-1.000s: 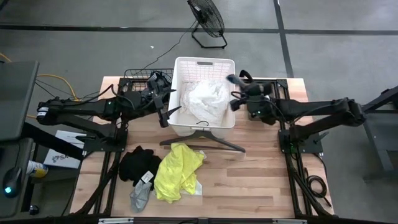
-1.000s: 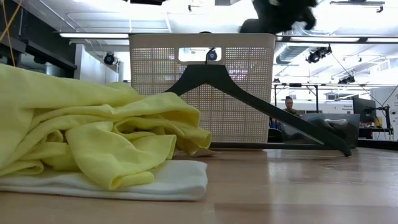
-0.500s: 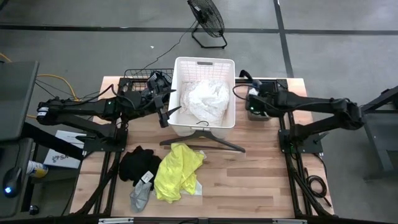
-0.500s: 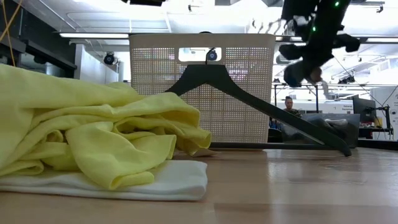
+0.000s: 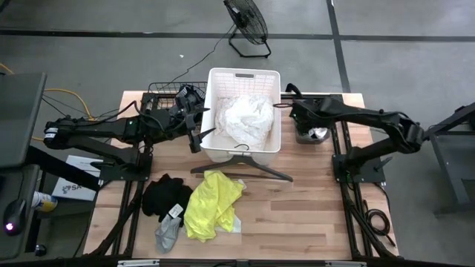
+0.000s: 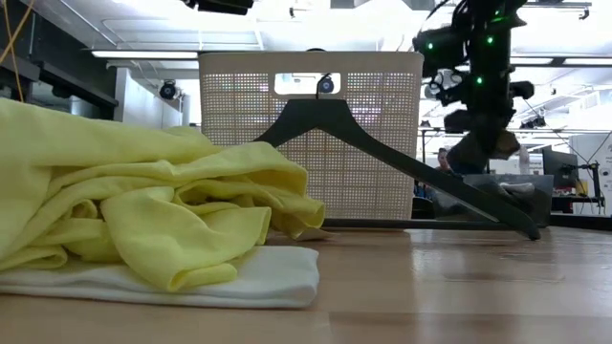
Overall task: Pick & Place Cloths
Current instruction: Put the grey blue sock into the black bin, then put the bottom black underwear into the wire basket
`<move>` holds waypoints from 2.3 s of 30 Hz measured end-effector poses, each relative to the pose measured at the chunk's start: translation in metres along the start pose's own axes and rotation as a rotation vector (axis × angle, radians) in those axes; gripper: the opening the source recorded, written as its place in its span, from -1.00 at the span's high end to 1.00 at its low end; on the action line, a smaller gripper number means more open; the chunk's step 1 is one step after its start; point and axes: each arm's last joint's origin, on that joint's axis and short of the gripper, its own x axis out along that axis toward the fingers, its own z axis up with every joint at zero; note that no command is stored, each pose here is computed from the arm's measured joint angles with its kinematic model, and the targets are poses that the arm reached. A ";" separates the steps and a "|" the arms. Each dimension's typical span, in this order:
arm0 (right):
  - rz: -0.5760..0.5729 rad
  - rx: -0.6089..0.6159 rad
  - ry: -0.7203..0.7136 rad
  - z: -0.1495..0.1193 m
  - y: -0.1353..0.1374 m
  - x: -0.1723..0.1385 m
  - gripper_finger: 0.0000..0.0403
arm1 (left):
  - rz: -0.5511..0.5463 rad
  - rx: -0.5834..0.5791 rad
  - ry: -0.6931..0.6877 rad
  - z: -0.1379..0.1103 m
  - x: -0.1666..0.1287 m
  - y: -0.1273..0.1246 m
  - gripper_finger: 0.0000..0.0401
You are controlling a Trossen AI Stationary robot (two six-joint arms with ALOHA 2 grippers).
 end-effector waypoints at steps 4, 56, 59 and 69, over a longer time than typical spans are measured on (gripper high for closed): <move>0.020 -0.190 0.067 0.004 -0.001 0.010 0.98 | 0.000 -0.001 0.000 0.000 0.000 0.000 -0.58; 0.129 -0.302 0.232 0.026 -0.005 0.059 0.36 | -0.008 -0.010 0.031 -0.003 0.000 -0.001 -0.58; 0.136 -0.253 0.181 0.024 -0.013 0.048 0.17 | -0.008 -0.011 0.031 -0.003 0.000 -0.001 -0.58; 0.280 -0.026 0.016 0.010 -0.040 0.008 -0.06 | -0.008 -0.011 0.031 -0.003 0.000 -0.001 -0.58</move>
